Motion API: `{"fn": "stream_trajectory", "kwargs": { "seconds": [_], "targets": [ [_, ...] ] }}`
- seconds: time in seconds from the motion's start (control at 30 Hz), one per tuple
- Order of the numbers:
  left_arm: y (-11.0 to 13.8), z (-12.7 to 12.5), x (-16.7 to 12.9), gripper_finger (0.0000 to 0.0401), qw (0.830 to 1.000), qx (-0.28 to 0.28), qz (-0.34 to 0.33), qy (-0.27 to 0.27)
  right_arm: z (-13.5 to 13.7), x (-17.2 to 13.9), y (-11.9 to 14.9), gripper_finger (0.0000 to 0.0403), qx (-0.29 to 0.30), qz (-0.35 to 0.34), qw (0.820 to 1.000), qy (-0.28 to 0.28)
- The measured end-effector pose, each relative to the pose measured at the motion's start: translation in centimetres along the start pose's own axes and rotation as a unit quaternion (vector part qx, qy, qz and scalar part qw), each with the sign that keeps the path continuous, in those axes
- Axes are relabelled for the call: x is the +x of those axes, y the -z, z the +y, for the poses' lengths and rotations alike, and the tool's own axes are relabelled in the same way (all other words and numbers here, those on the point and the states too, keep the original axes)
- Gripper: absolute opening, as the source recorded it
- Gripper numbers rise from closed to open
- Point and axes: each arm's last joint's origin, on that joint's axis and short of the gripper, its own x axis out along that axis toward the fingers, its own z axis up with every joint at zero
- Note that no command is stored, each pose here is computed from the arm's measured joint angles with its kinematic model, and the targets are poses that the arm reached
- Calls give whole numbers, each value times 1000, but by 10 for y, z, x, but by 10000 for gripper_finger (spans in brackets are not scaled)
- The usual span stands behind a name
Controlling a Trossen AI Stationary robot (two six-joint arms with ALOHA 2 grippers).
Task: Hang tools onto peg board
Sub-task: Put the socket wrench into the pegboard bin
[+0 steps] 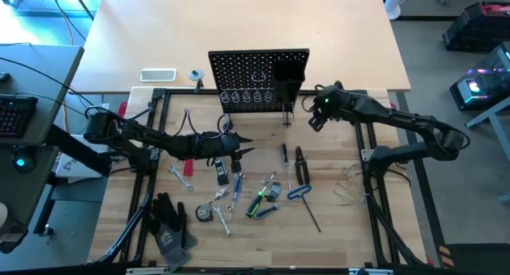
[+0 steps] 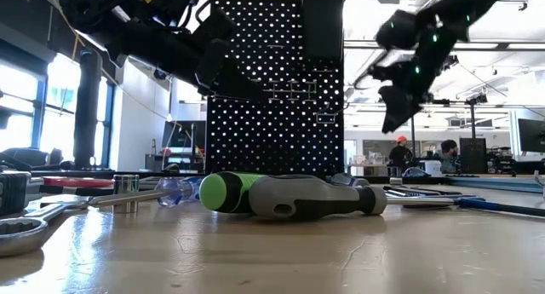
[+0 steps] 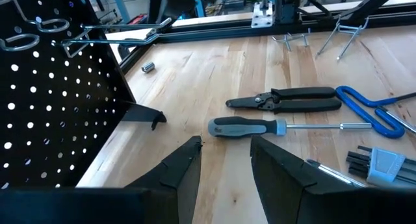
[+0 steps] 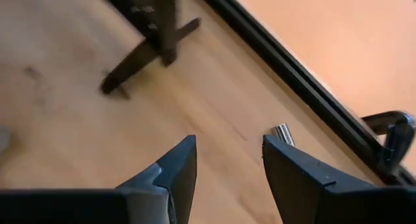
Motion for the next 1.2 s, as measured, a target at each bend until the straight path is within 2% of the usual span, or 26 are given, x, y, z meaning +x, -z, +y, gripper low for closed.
{"fn": "stream_trajectory", "kwargs": {
  "seconds": [0.2,0.4,0.6,0.83,1.03,1.2],
  "targets": [
    [0,0,0,126,1000,-1,-1,0,-39,14,5,152,47,-36,998,-18],
    [0,6,1,126,1000,-13,-1,-10,-63,36,12,152,66,-13,997,-36],
    [0,12,3,126,999,-34,-7,0,-78,68,21,152,65,16,997,-23],
    [0,12,3,126,999,-36,-5,0,-91,89,28,152,57,26,998,-27],
    [1,18,4,126,999,-39,-3,-10,-98,102,20,152,66,38,996,-40],
    [1,20,5,126,999,-49,-3,-1,-98,118,19,152,76,78,993,-54]
  ]
}}
